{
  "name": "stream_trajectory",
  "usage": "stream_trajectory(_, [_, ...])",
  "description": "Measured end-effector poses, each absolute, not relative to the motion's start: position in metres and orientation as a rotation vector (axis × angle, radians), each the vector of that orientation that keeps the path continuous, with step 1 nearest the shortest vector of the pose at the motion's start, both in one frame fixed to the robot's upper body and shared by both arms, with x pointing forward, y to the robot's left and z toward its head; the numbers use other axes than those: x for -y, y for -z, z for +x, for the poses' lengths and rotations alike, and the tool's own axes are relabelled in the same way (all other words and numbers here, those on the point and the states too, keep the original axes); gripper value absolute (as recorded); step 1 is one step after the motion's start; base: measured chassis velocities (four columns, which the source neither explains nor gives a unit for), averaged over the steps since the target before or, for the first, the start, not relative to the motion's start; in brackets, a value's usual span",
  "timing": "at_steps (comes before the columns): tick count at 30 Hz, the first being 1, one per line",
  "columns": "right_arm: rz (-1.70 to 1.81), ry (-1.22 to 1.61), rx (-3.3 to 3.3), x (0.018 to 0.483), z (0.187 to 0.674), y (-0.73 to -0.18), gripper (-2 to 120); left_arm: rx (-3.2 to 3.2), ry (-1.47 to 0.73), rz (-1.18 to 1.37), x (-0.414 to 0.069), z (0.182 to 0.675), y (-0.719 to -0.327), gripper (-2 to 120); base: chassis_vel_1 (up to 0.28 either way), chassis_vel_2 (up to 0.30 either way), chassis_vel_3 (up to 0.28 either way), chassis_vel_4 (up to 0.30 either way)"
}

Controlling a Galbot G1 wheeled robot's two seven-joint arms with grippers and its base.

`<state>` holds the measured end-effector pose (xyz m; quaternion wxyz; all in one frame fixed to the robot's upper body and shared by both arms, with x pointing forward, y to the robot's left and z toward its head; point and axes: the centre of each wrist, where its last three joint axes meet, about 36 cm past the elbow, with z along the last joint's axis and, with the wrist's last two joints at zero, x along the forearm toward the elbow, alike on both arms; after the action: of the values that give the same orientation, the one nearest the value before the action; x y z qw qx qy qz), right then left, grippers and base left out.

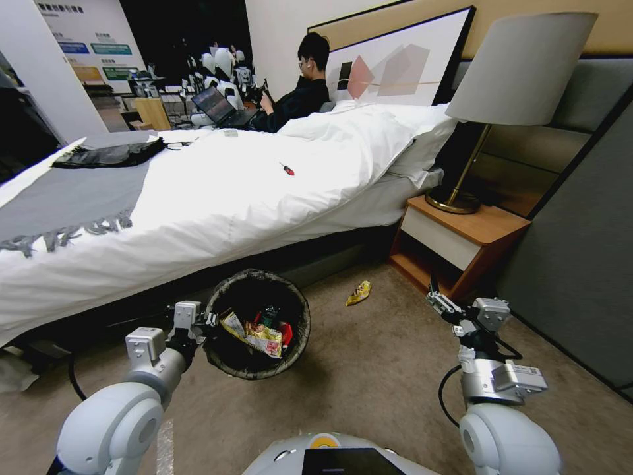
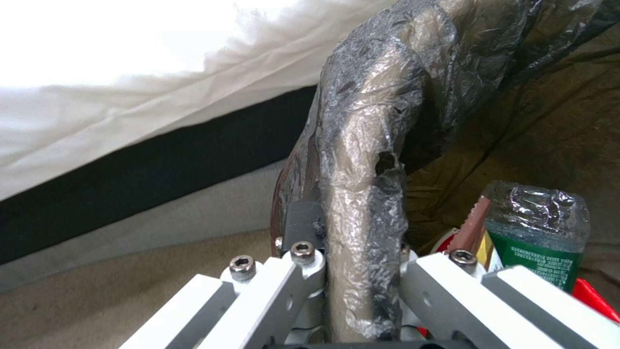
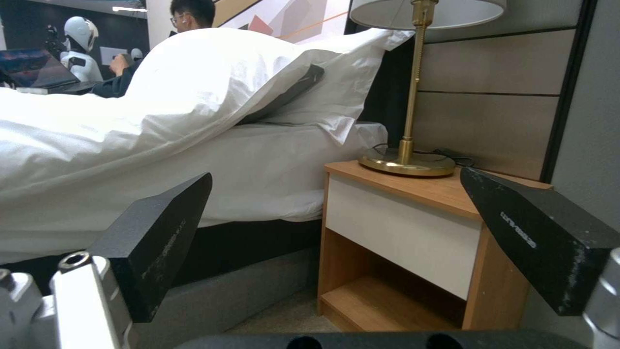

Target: Pick up the trash bin, then pick up the garbage from the floor and place it into the trash bin.

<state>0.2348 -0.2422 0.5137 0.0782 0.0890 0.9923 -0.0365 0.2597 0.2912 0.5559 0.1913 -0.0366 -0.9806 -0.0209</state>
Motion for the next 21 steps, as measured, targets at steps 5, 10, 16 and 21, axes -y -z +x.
stream_trajectory(5, [0.259,0.098,-2.976,0.2406,0.2354,-0.5121,100,2.753,0.058,-0.102,-0.2912,0.2594,-0.5557,2,-0.149,0.141,0.147,-0.133])
stream_trajectory(10, [0.256,0.095,-2.981,0.2402,0.236,-0.5104,100,2.749,0.061,-0.1,-0.2917,0.2589,-0.5555,2,-0.156,0.131,0.142,-0.133])
stream_trajectory(16, [0.246,0.086,-2.982,0.2384,0.2366,-0.5097,100,2.748,0.064,-0.101,-0.2919,0.2588,-0.5555,2,-0.079,0.096,0.098,-0.111])
stream_trajectory(21, [0.242,0.087,-2.984,0.2381,0.2363,-0.5094,100,2.746,0.064,-0.101,-0.2919,0.2586,-0.5552,2,-0.086,0.092,0.101,-0.091])
